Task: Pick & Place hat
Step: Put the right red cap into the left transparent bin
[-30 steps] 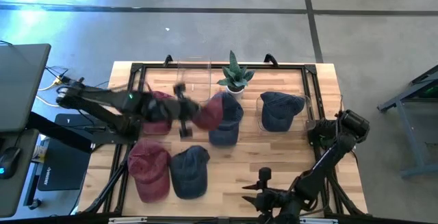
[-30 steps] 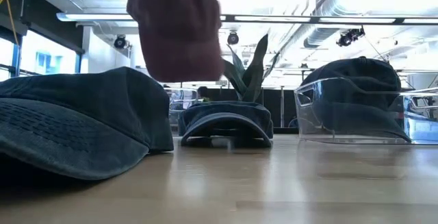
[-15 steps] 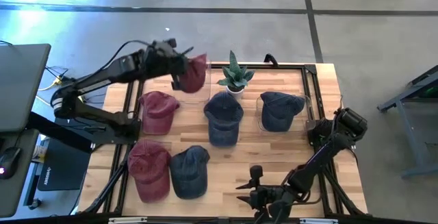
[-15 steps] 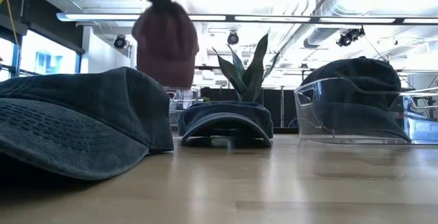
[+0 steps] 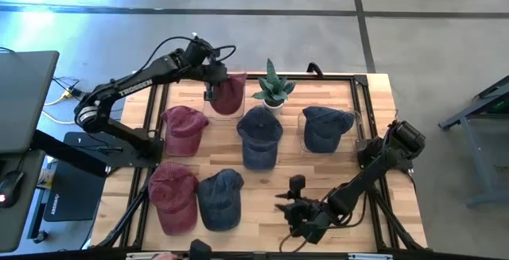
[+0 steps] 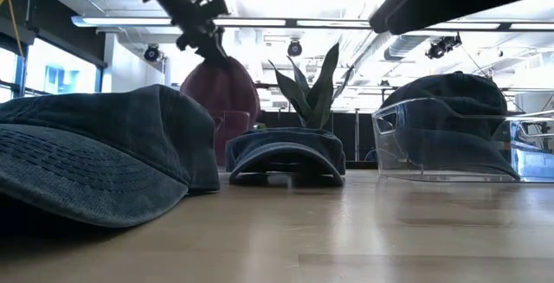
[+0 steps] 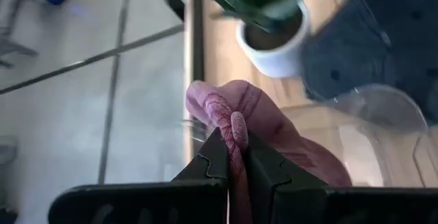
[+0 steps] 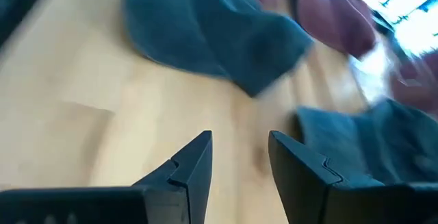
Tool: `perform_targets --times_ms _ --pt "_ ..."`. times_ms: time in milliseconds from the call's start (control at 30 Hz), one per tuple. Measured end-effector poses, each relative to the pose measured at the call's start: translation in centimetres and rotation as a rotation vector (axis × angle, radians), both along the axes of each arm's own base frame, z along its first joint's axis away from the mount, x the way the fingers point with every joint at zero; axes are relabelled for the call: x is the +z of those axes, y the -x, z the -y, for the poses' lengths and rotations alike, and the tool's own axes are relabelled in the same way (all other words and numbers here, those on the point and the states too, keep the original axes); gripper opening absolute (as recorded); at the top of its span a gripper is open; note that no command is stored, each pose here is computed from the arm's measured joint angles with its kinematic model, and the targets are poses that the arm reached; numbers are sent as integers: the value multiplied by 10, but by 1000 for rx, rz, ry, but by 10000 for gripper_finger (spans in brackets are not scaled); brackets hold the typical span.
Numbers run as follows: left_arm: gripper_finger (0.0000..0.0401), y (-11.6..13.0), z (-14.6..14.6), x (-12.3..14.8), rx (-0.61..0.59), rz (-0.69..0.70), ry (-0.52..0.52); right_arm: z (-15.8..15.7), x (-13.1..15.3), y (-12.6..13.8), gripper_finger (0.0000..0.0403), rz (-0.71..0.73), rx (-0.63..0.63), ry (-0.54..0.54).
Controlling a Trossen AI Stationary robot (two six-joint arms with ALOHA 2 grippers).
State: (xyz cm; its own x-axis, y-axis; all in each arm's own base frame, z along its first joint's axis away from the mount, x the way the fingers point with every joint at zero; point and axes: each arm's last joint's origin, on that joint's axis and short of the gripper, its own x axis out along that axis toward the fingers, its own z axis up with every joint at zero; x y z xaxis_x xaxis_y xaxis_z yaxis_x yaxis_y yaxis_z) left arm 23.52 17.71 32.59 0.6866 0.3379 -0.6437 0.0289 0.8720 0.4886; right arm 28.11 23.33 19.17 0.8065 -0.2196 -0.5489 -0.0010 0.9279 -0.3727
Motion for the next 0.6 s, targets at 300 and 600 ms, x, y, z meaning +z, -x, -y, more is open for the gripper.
perform_targets --times_ms 300,600 --pt "10 2 -37 -27 36 -8 -32 9 12 6 129 -10 -19 61" --pt "19 12 -61 -32 81 42 -32 10 11 5 129 -16 -17 60"
